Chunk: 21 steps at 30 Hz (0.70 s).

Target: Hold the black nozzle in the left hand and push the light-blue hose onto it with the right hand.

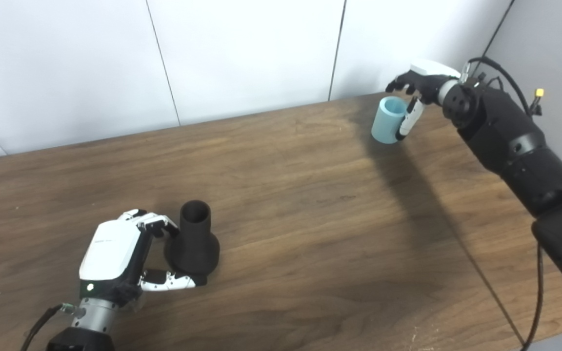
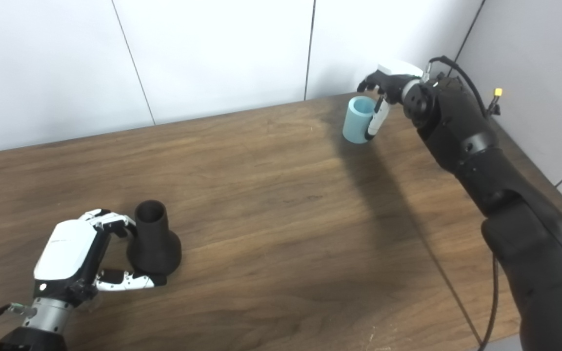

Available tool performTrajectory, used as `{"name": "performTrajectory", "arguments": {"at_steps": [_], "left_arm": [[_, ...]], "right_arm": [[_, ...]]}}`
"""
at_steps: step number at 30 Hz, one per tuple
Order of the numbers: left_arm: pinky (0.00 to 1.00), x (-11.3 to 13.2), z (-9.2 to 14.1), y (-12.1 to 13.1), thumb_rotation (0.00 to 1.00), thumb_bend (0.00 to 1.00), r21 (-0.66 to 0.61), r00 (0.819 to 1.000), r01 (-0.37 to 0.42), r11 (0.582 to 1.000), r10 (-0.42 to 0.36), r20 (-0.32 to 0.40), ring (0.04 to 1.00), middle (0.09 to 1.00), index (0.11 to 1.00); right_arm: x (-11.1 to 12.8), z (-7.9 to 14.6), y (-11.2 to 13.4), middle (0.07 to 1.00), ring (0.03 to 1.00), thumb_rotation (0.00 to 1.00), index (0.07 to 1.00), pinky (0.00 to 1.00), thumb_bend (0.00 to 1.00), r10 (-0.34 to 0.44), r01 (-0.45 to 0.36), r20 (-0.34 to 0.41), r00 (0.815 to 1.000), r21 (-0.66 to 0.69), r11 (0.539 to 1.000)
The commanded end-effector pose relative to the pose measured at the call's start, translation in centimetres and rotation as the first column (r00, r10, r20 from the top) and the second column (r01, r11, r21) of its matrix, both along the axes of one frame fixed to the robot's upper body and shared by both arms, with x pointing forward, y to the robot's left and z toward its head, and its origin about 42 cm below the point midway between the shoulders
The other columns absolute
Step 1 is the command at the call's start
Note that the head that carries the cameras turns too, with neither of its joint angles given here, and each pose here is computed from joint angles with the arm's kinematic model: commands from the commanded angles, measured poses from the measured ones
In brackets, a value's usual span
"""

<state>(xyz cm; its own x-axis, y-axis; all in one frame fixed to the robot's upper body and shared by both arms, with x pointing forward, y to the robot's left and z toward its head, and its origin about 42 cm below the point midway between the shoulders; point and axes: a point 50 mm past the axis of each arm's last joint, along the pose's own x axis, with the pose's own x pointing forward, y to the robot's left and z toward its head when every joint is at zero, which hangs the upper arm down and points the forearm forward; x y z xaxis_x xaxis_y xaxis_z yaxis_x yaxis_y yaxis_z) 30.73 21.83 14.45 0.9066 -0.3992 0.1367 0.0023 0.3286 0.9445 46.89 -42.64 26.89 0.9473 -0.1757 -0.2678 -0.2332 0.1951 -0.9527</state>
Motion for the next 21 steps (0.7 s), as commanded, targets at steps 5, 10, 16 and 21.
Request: {"name": "performTrajectory", "arguments": {"at_steps": [5, 10, 16, 21], "left_arm": [[0.82, -0.08, -0.03, 0.41, 0.04, 0.52, 0.021, 0.999, -0.019, 1.000, 0.020, -0.026, 0.674, 0.632, 0.484], [0.82, -0.04, -0.02, 0.40, 0.04, 0.52, 0.028, 1.000, -0.017, 0.999, 0.018, -0.024, 0.675, 0.632, 0.484], [0.84, -0.08, 0.04, 0.34, 0.04, 0.52, 0.021, 0.999, -0.021, 1.000, 0.022, -0.035, 0.680, 0.634, 0.484], [0.84, -0.11, 0.12, 0.24, 0.04, 0.52, 0.025, 0.999, -0.021, 0.999, 0.021, -0.036, 0.682, 0.636, 0.484]], "right_arm": [[0.20, 3.44, -0.78, 0.787, 0.766, 0.11, 0.745, 0.73, 0.99, 0.020, -0.018, 0.103, 0.994, -0.025, 1.000], [0.11, 3.36, -0.61, 0.764, 0.746, 0.11, 0.726, 0.73, 0.97, 0.022, -0.020, 0.100, 0.995, -0.022, 1.000], [0.10, 3.25, -0.53, 0.731, 0.702, 0.09, 0.713, 0.69, 0.96, 0.037, -0.036, 0.103, 0.994, -0.008, 0.999], [0.12, 3.47, -0.30, 0.724, 0.702, 0.06, 0.703, 0.69, 0.92, 0.050, -0.048, 0.123, 0.991, -0.019, 0.999]]}}
